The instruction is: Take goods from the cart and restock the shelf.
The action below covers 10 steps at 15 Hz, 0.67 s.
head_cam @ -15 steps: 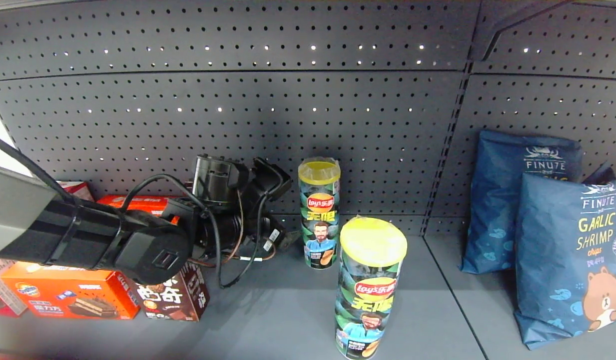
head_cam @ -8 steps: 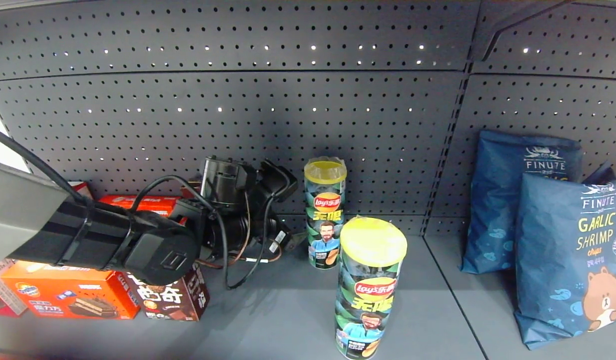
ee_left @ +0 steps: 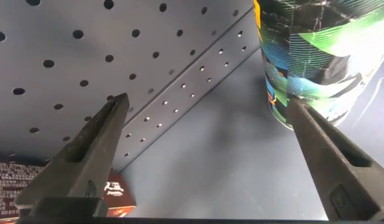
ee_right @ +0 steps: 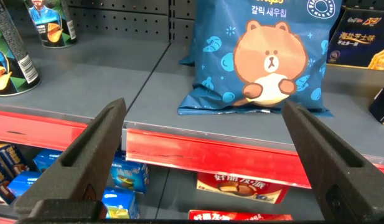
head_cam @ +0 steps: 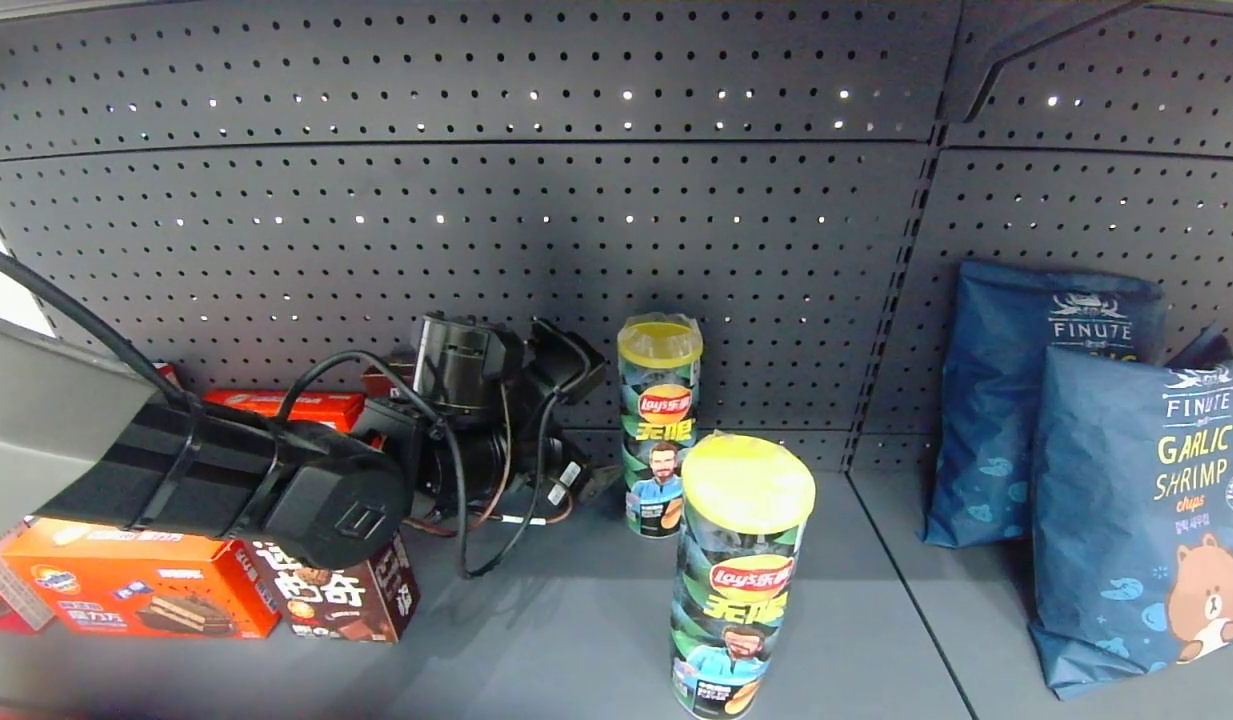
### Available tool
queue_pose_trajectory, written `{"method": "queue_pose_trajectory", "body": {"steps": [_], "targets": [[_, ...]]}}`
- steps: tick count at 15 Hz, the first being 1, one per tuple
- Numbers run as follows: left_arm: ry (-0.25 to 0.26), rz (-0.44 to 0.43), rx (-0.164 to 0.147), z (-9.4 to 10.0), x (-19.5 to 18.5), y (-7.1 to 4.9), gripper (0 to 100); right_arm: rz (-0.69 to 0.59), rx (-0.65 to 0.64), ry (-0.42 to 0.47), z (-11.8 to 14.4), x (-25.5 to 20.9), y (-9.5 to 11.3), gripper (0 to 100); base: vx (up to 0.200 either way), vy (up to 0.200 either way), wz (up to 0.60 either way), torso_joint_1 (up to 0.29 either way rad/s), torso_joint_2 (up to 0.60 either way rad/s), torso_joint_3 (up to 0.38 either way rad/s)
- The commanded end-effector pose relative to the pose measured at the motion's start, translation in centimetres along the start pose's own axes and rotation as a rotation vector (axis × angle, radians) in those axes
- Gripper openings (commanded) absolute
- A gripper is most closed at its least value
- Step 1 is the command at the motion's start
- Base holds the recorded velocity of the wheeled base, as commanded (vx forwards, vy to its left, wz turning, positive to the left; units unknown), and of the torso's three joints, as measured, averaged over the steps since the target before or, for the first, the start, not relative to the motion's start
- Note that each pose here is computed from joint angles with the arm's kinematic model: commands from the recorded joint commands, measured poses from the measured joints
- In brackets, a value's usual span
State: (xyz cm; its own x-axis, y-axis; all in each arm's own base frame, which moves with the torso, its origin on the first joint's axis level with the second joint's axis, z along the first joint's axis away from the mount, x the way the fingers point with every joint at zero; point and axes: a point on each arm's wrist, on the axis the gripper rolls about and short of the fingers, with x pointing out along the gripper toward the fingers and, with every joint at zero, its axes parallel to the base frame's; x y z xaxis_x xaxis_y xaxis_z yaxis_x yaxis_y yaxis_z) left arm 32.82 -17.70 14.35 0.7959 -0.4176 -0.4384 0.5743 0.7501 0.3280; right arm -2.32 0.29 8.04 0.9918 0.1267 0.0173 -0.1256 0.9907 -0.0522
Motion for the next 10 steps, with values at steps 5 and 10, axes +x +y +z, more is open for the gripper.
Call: {"method": "queue_pose_trajectory", "body": {"steps": [5,10], "targets": [[-0.099,0.078,-0.013,2.5,-4.1,2.5,100,0.0,0.0,0.002,0.0,0.0,0.0,100,0.0,0.0,0.0,0.0,0.0,0.0],[-0.252,0.224,-0.056,5.3,-14.7,6.0,100,0.0,0.0,0.002,0.0,0.0,0.0,100,0.0,0.0,0.0,0.0,0.0,0.0]]}}
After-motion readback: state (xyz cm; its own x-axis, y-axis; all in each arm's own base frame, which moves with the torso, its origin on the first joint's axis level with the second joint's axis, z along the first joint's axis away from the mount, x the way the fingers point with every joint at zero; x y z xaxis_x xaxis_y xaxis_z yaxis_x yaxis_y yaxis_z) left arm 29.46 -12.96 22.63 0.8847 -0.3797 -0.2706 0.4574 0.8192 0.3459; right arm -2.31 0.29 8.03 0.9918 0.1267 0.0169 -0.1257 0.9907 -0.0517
